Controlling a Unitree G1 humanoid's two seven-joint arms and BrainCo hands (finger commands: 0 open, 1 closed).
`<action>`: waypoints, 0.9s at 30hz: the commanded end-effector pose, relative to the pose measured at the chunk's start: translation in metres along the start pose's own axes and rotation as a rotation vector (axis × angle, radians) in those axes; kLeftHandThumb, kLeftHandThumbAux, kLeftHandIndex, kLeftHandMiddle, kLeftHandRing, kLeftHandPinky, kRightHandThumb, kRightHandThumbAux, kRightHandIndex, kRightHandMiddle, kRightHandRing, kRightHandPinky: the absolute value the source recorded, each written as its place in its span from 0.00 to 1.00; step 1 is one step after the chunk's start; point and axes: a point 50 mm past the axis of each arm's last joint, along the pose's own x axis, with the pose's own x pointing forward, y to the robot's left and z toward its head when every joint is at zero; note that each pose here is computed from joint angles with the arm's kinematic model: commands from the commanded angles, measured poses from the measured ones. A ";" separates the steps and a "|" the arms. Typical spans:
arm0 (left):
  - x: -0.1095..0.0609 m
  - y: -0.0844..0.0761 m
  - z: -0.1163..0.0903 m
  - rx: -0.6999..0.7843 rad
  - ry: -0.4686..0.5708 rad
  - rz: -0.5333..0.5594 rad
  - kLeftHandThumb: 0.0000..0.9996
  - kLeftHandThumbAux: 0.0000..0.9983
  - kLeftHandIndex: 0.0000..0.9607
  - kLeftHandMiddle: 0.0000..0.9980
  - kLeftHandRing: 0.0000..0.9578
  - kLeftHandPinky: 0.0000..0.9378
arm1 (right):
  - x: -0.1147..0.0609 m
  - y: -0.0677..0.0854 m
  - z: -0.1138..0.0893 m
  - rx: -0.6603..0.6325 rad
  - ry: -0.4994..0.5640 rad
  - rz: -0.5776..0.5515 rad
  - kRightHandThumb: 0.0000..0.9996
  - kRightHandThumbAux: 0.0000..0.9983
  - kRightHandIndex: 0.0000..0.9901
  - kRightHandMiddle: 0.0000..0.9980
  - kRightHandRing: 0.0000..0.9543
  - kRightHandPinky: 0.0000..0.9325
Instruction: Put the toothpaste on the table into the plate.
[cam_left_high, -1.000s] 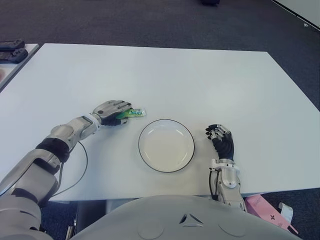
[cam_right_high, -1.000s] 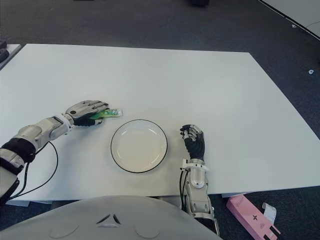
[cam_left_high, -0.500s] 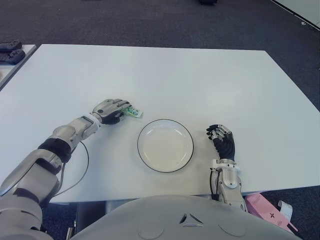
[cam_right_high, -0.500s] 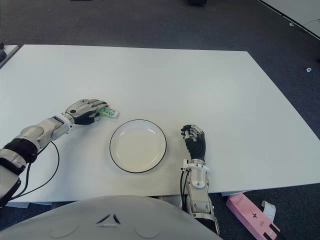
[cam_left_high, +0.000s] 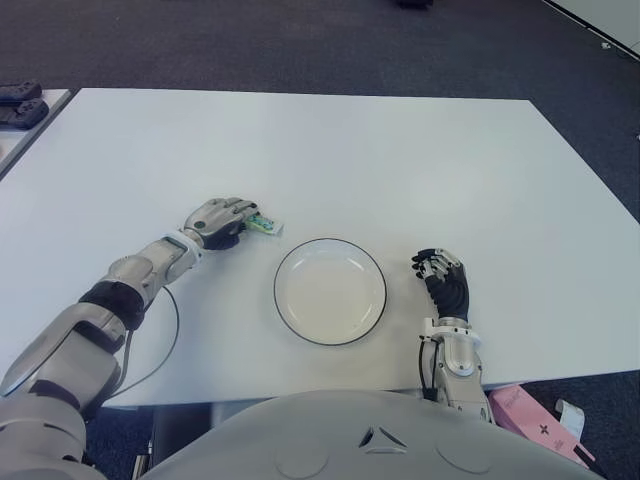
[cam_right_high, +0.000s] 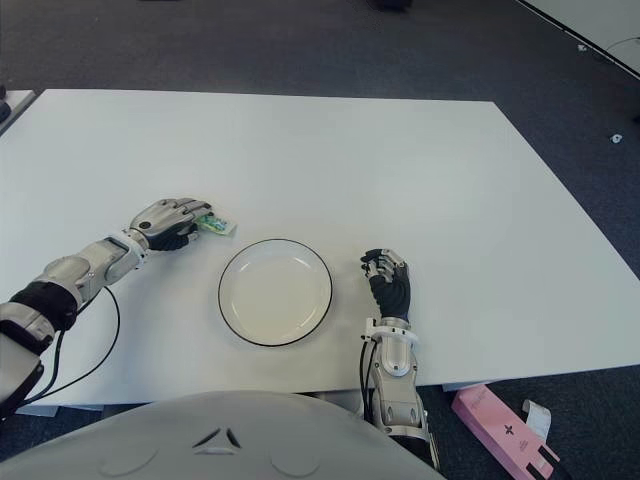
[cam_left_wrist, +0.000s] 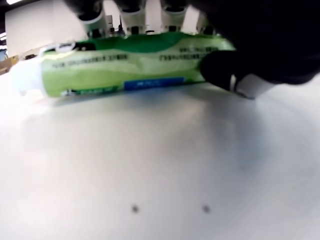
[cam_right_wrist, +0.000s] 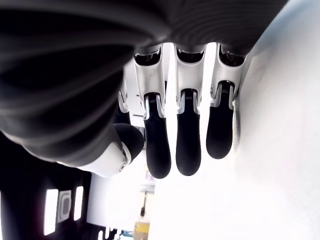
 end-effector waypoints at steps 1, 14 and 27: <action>-0.031 -0.054 -0.008 0.013 0.113 -0.238 0.79 0.40 0.26 0.39 0.44 0.60 | 0.001 0.001 -0.001 0.006 0.012 0.001 0.71 0.73 0.43 0.50 0.51 0.53; -0.033 -0.053 -0.009 -0.010 0.144 -0.207 0.82 0.42 0.45 0.49 0.55 0.60 | 0.003 0.001 -0.001 0.007 0.008 -0.005 0.71 0.73 0.43 0.50 0.52 0.53; -0.034 -0.052 -0.010 -0.126 0.212 -0.164 0.74 0.68 0.46 0.72 0.77 0.81 | 0.004 0.002 0.000 0.000 0.006 0.001 0.71 0.73 0.43 0.50 0.51 0.53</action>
